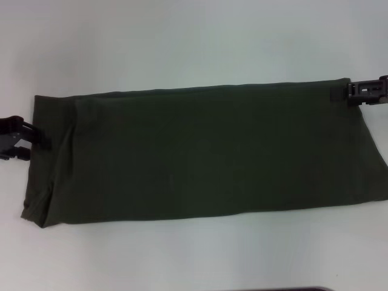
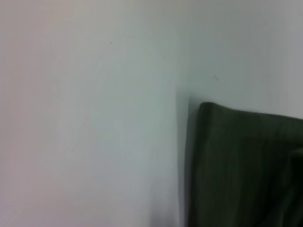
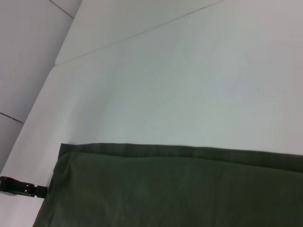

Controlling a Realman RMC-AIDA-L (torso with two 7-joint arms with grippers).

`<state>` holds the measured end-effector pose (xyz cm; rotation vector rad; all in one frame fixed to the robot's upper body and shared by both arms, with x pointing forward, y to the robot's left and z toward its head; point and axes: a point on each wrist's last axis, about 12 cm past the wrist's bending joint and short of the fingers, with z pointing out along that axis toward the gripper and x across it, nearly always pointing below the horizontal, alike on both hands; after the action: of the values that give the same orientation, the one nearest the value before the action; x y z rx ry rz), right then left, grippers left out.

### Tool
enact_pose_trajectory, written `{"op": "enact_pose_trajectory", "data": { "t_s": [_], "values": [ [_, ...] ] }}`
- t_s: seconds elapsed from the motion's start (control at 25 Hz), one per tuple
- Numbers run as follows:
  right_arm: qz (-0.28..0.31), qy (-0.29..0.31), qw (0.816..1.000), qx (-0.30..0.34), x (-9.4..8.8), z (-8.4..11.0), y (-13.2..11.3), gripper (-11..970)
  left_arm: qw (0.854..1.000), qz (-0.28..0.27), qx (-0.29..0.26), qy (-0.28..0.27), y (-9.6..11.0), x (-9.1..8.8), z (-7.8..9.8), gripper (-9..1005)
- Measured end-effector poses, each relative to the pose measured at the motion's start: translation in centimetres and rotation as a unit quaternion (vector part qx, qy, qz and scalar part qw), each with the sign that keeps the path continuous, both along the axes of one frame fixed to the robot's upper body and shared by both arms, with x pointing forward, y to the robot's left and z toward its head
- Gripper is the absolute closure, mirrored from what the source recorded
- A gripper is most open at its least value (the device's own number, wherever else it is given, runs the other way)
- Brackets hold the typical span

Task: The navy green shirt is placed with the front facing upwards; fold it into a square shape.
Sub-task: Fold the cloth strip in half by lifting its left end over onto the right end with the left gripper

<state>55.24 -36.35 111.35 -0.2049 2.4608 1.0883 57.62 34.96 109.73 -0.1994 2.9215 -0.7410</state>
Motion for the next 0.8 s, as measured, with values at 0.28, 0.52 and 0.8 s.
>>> {"op": "enact_pose_trajectory", "data": {
  "t_s": [0.28,0.52,0.8],
  "values": [
    [0.0,0.0,1.0,0.0,0.0,0.0,0.0,31,1.0,-0.008,-0.006,0.004,-0.6,0.1,0.0,439],
    [-0.002,0.0,1.0,-0.001,-0.1,0.0,-0.2,31,1.0,-0.016,-0.015,0.01,-1.2,0.1,0.1,445],
    [-0.002,0.0,1.0,-0.002,-0.1,0.0,-0.2,31,0.999,-0.024,-0.029,0.015,-1.9,0.2,0.3,452]
  ]
}}
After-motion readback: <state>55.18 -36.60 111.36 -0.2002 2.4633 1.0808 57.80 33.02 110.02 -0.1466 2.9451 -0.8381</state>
